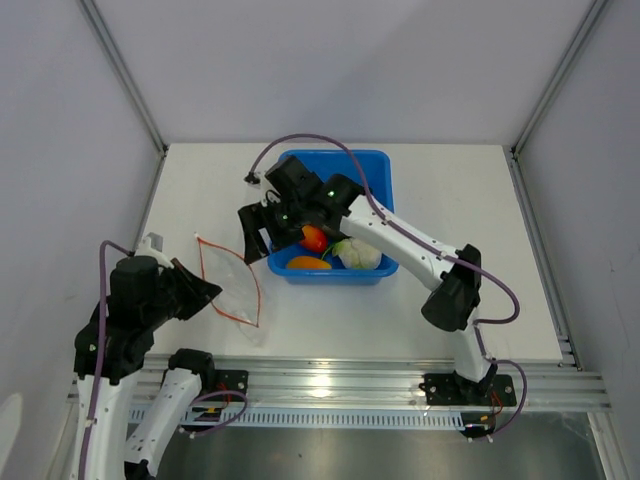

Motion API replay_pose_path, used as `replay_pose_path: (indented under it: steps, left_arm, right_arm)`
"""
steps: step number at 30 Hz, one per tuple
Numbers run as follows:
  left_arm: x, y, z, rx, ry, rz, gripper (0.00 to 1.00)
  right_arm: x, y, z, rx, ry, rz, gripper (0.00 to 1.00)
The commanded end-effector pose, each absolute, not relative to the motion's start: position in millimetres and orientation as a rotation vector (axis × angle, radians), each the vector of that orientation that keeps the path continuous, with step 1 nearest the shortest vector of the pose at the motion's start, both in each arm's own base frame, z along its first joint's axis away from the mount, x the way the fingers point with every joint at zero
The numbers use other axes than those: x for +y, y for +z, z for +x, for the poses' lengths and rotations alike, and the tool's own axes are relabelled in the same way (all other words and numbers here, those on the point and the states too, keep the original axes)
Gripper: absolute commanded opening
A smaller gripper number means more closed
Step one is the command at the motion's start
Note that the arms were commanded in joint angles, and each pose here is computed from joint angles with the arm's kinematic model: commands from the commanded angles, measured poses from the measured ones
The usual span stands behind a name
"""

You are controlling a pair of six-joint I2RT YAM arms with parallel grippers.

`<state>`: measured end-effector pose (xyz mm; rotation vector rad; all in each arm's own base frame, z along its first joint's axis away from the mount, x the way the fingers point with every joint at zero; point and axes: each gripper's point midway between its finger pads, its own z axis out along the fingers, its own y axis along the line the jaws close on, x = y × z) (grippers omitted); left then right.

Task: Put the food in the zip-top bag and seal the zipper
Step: Open the zipper of the food storage bag at the center of the board, then pick up the fake fish from the bin.

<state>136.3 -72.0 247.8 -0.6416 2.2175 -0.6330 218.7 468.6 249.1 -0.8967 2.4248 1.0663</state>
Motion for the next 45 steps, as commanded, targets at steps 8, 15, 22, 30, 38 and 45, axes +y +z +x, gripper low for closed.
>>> replay_pose_path:
  steps: [8, 15, 22, 30, 38, 45]
  left_arm:
    - [-71, 237, 163, 2.213, -0.601, -0.647, 0.01]
    - [-77, 244, 164, 2.211, -0.641, -0.623, 0.01]
    - [-75, 260, 157, 2.206, -0.628, -0.592, 0.01]
    - [-74, 255, 148, 2.243, -0.617, -0.582, 0.01]
    - [-79, 247, 146, 2.272, -0.642, -0.587, 0.0]
    - [-81, 242, 147, 2.273, -0.659, -0.599, 0.0]
  right_arm:
    - [380, 305, 309, 2.305, 0.786, -0.626, 0.99]
    - [315, 259, 392, 2.381, 0.646, -0.469, 0.99]
    - [299, 196, 429, 2.499, 0.678, -0.486, 0.9]
    - [296, 137, 445, 2.571, 0.697, -0.565, 0.82]
    - [315, 112, 431, 2.617, 0.843, -0.617, 0.73]
    - [329, 92, 415, 2.656, 0.818, -0.676, 0.7]
